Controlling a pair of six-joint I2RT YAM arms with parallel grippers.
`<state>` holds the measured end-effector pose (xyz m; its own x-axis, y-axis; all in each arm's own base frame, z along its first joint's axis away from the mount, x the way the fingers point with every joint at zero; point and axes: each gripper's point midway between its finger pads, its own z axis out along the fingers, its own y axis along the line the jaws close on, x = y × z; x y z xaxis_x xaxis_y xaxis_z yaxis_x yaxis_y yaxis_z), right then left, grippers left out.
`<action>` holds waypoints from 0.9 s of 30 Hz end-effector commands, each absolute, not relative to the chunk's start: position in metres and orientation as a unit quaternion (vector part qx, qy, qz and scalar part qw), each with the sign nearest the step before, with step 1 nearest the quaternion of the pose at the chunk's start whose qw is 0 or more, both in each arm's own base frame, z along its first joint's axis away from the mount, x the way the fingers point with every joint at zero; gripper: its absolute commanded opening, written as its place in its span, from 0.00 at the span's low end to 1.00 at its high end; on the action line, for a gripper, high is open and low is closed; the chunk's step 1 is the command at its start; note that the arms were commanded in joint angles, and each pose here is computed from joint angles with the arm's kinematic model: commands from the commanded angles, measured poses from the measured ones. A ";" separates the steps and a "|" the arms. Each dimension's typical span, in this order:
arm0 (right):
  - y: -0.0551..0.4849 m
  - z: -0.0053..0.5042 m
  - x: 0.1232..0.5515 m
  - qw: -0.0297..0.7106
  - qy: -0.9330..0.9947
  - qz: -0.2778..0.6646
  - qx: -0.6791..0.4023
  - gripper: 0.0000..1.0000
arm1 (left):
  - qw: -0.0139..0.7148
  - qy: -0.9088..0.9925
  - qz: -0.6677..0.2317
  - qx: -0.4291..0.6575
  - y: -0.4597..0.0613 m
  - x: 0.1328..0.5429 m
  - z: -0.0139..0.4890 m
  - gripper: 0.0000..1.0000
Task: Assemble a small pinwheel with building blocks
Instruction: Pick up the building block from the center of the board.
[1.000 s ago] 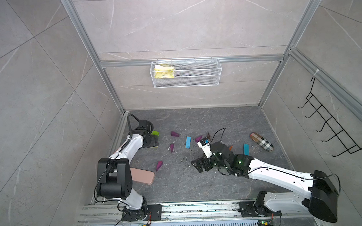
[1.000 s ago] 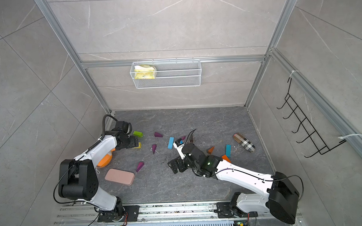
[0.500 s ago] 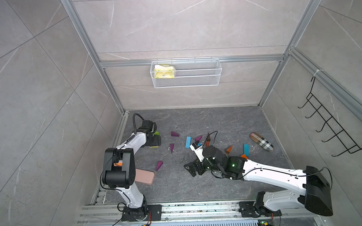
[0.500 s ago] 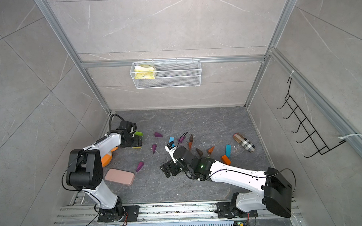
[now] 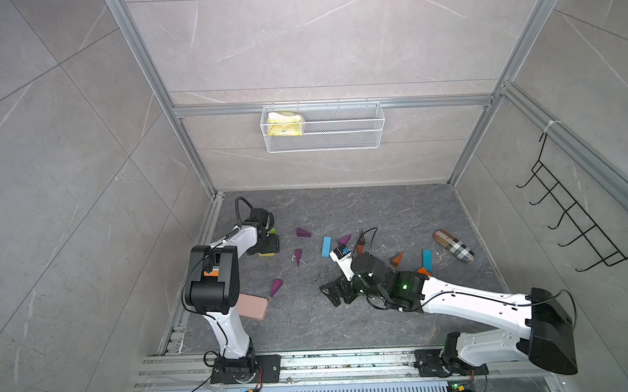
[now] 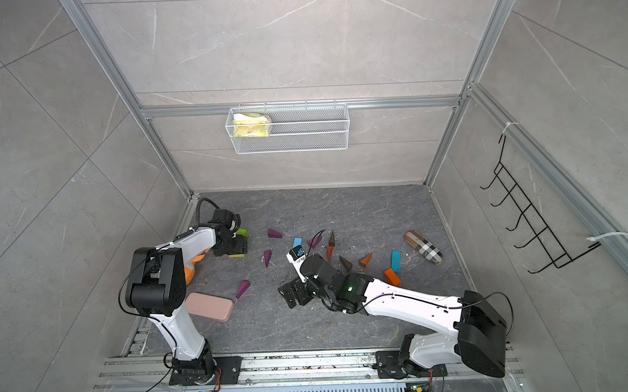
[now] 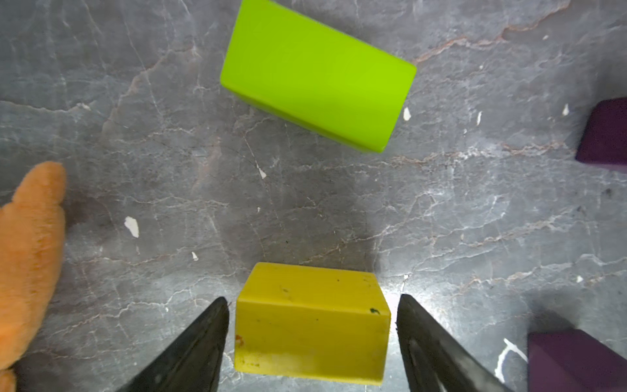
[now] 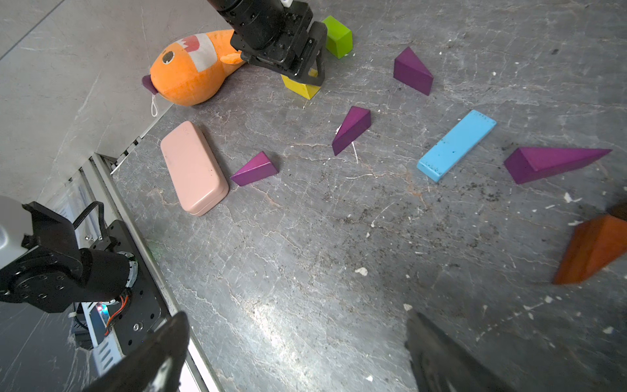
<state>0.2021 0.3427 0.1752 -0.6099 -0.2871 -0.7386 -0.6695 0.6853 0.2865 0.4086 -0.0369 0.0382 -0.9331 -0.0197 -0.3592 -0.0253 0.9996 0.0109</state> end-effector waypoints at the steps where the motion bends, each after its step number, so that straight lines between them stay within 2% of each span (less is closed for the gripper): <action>1: 0.346 0.181 0.204 0.345 0.852 0.272 -0.286 0.99 | 0.189 0.982 -0.004 -0.009 -0.041 0.414 0.043 0.72; 9: 0.345 0.182 0.202 0.343 0.851 0.272 -0.288 1.00 | 0.190 0.981 -0.019 -0.019 -0.045 0.410 0.045 0.60; 14: 0.331 0.184 0.199 0.352 0.854 0.263 -0.279 1.00 | 0.215 0.975 -0.043 -0.045 -0.058 0.401 0.071 0.54; 21: 0.301 0.165 0.191 0.346 0.868 0.239 -0.266 0.99 | 0.209 0.977 0.012 -0.026 -0.108 0.340 0.109 0.54; 27: 0.281 0.151 0.179 0.328 0.880 0.233 -0.252 0.99 | 0.202 0.979 0.023 -0.025 -0.146 0.279 0.122 0.53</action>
